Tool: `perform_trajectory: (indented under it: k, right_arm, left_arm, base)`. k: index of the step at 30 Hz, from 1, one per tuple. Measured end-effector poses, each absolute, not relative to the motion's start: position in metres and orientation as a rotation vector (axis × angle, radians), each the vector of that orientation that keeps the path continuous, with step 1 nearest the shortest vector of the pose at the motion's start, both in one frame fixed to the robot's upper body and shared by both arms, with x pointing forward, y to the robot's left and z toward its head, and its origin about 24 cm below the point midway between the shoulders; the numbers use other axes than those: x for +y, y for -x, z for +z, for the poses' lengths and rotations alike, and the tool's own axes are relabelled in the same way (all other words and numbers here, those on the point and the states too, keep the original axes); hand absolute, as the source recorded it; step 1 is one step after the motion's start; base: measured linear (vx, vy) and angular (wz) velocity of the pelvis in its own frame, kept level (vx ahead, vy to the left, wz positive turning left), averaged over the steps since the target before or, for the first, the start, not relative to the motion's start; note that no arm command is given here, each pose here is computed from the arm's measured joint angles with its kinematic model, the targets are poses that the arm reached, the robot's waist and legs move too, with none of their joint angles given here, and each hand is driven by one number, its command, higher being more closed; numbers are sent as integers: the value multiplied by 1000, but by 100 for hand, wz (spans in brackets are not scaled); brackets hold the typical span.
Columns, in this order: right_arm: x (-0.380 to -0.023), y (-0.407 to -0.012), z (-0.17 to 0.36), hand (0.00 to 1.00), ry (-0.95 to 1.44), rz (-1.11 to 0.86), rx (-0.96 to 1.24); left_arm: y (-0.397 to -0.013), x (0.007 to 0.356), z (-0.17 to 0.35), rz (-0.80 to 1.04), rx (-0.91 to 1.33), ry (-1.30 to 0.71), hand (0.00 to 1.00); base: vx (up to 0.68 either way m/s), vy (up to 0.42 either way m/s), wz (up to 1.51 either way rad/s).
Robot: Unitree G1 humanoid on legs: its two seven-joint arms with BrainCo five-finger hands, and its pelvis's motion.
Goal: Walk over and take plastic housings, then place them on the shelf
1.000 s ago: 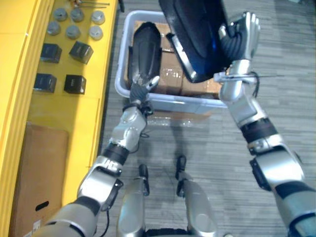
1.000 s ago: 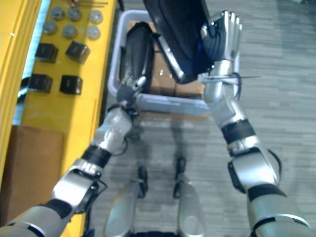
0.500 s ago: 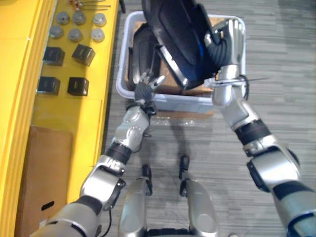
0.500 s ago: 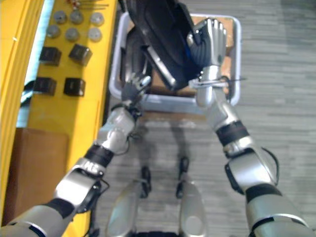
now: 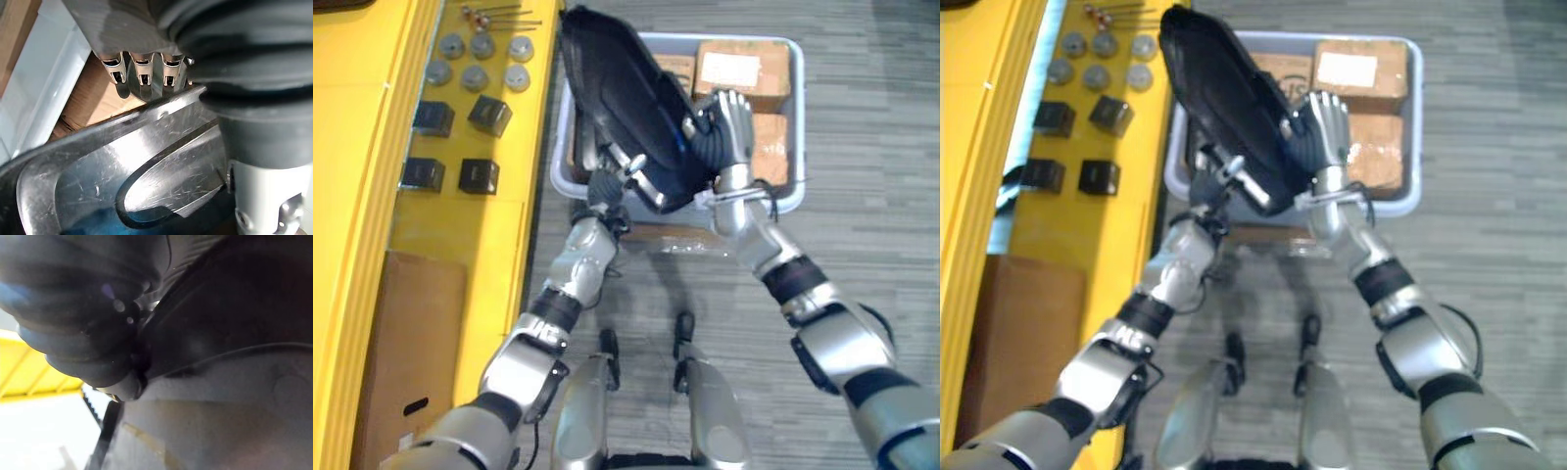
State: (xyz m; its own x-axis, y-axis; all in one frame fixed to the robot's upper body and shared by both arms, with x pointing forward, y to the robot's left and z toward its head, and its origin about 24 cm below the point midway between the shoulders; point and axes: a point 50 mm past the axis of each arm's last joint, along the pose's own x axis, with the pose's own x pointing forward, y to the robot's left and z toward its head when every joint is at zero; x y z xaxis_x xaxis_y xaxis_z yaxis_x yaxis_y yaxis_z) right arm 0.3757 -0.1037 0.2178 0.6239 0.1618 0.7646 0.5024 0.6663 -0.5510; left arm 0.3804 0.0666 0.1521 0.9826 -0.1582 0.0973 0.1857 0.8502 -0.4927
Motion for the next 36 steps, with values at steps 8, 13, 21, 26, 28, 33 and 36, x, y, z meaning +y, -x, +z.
perform_trajectory:
  k: [8, 13, 21, 26, 28, 33, 36]
  right_arm:
    - [-85, -359, 203, 100, 753, -156, -926]
    - [-85, -350, 184, 100, 687, -161, -881]
    - [-76, -324, 176, 100, 523, -155, -924]
    - [-78, -307, 166, 0, 471, -145, -918]
    - [-78, -298, 159, 0, 435, -121, -926]
    - [-80, -278, 121, 0, 393, -78, -822]
    - [-80, -262, 107, 0, 362, -43, -778]
  left_arm:
    - [-374, 63, 132, -134, 15, 512, 100]
    - [-371, 68, 131, -88, -23, 543, 100]
    - [-358, 75, 138, -80, -143, 664, 100]
    - [-349, 82, 137, -122, -185, 640, 100]
    - [-346, 86, 138, -150, -207, 629, 100]
    - [-328, 98, 117, -129, -184, 623, 100]
    - [-313, 102, 101, -102, -171, 569, 100]
  base:
    - [1, 5, -1]
    - [0, 0, 0]
    - [12, 5, -1]
    - [14, 4, 1]
    - [0, 0, 0]
    - [49, 7, 3]
    - [73, 13, 11]
